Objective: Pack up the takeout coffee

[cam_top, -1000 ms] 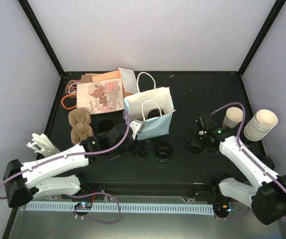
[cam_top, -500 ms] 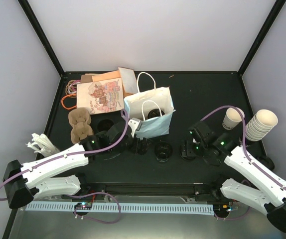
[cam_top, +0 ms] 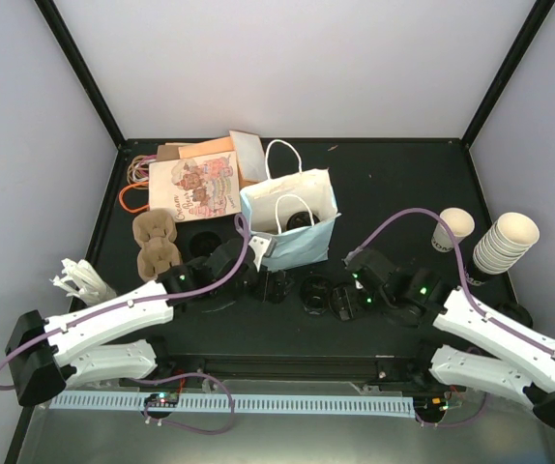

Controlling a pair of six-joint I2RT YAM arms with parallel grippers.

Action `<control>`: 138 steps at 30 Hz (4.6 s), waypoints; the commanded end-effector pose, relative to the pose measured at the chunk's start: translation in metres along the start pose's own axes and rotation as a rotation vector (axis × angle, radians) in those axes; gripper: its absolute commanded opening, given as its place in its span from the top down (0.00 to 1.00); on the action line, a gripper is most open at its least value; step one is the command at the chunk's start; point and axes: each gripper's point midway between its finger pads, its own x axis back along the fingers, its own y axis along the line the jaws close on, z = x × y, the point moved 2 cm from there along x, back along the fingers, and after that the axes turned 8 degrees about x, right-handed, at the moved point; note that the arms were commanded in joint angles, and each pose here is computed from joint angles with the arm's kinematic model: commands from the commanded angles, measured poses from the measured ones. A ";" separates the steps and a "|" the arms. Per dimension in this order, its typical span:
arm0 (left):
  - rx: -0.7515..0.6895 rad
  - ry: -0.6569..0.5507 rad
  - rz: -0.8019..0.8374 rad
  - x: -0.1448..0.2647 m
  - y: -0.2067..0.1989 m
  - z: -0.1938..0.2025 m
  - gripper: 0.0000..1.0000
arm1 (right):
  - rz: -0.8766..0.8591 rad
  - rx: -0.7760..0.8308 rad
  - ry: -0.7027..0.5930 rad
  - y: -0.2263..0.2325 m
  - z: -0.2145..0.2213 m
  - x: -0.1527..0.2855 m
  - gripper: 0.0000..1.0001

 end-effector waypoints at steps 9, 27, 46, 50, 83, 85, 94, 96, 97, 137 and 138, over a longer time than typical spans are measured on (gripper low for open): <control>0.129 0.018 0.113 -0.015 -0.002 0.014 0.01 | -0.069 0.108 -0.150 0.024 -0.027 -0.002 0.23; 0.217 0.015 0.176 -0.022 0.009 0.017 0.11 | 0.053 0.225 -0.127 0.038 -0.037 -0.017 0.23; 0.222 0.022 0.185 -0.026 0.012 0.017 0.13 | 0.118 0.277 -0.101 0.037 -0.039 -0.028 0.22; 0.223 0.023 0.195 -0.026 0.011 0.016 0.16 | 0.116 0.292 -0.083 0.040 -0.041 -0.032 0.22; 0.251 0.075 0.227 -0.039 0.012 0.024 0.35 | 0.145 0.381 0.035 0.049 -0.041 -0.056 0.21; 0.253 0.074 0.227 -0.039 0.013 0.024 0.36 | 0.138 0.386 0.037 0.051 -0.042 -0.057 0.21; 0.256 0.080 0.229 -0.041 0.015 0.026 0.37 | 0.082 0.417 0.088 0.059 -0.035 -0.063 0.21; 0.258 0.079 0.230 -0.042 0.015 0.025 0.38 | 0.061 0.417 0.096 0.062 -0.034 -0.063 0.21; 0.259 0.078 0.230 -0.042 0.015 0.025 0.37 | 0.052 0.417 0.101 0.063 -0.033 -0.063 0.21; 0.340 0.149 0.297 -0.037 0.022 0.054 0.52 | 0.013 0.536 0.231 0.088 0.013 -0.063 0.24; 0.341 0.147 0.302 -0.035 0.021 0.055 0.52 | 0.011 0.525 0.217 0.090 0.014 -0.064 0.24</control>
